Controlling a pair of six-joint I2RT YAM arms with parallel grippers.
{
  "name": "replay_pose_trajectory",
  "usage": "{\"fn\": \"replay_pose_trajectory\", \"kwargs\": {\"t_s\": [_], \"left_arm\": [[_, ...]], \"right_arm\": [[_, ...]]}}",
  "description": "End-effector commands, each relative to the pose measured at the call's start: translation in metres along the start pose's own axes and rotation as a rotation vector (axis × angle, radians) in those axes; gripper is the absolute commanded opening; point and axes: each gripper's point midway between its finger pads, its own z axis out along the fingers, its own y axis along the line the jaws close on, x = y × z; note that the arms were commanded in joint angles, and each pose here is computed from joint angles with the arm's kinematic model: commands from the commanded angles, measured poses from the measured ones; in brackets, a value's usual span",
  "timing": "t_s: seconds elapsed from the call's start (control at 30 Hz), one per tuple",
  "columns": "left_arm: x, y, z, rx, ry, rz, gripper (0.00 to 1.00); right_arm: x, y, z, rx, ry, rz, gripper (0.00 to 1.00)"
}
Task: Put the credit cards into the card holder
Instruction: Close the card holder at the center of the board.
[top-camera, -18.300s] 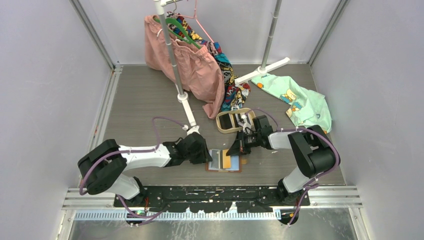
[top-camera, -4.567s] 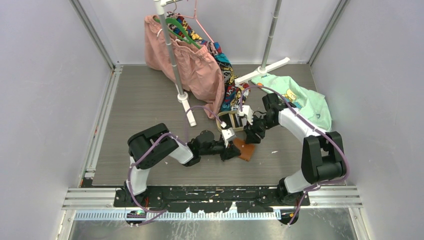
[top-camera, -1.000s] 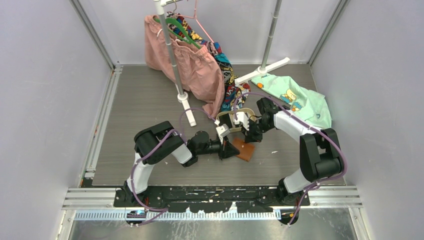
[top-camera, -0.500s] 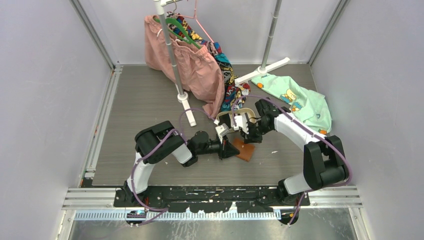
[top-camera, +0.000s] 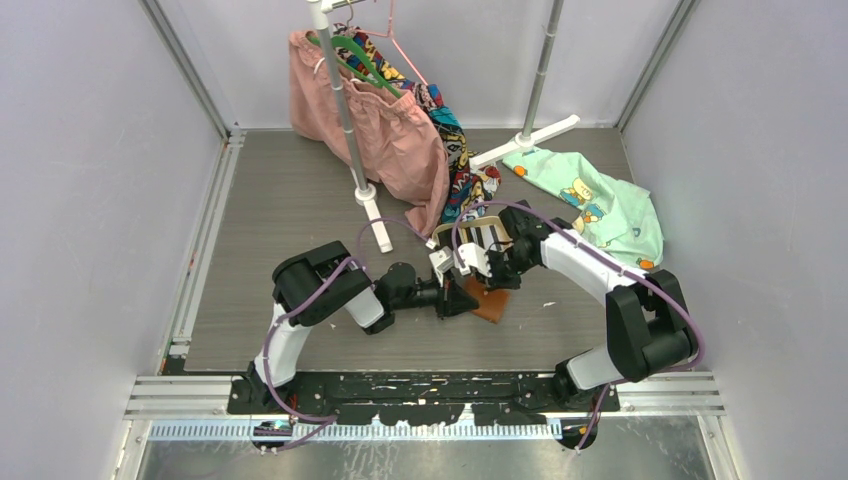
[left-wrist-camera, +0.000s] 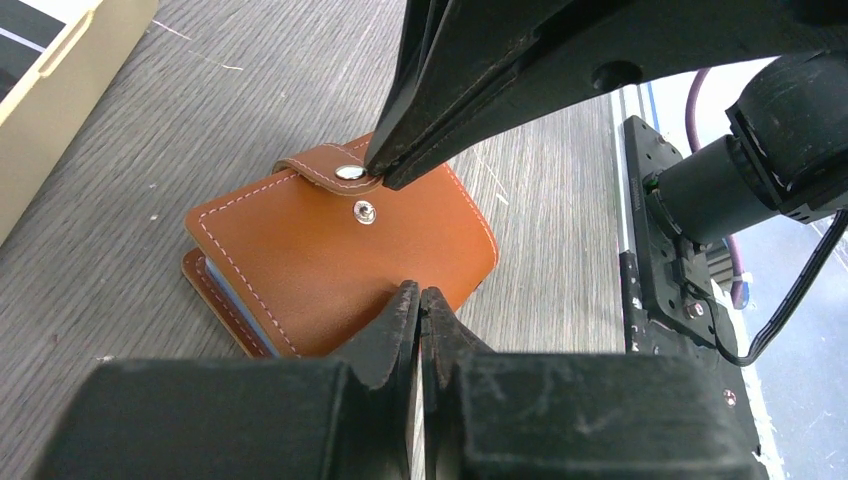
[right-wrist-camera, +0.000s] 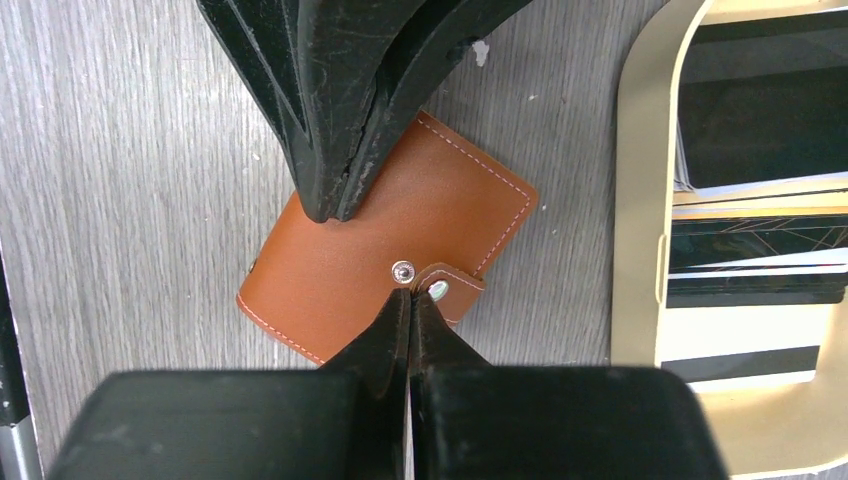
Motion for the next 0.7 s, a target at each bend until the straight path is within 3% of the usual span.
{"fn": "replay_pose_trajectory", "kwargs": {"t_s": [0.0,0.17,0.3,0.67], "left_arm": [[0.004,0.006,-0.001,-0.011,0.003,0.010,0.04],[0.004,0.006,-0.003,-0.013,-0.006,0.013,0.04],[0.003,0.005,-0.007,-0.012,-0.033,0.046,0.04],[0.006,0.007,-0.007,-0.009,-0.041,0.040,0.03]], "right_arm": [[0.005,0.016,0.008,-0.057,0.056,-0.072,0.01],[0.002,0.019,0.007,-0.071,0.046,-0.074,0.01],[-0.007,0.009,-0.007,-0.035,-0.041,0.001,0.01],[-0.004,0.014,-0.004,-0.041,-0.043,-0.024,0.01]]}}
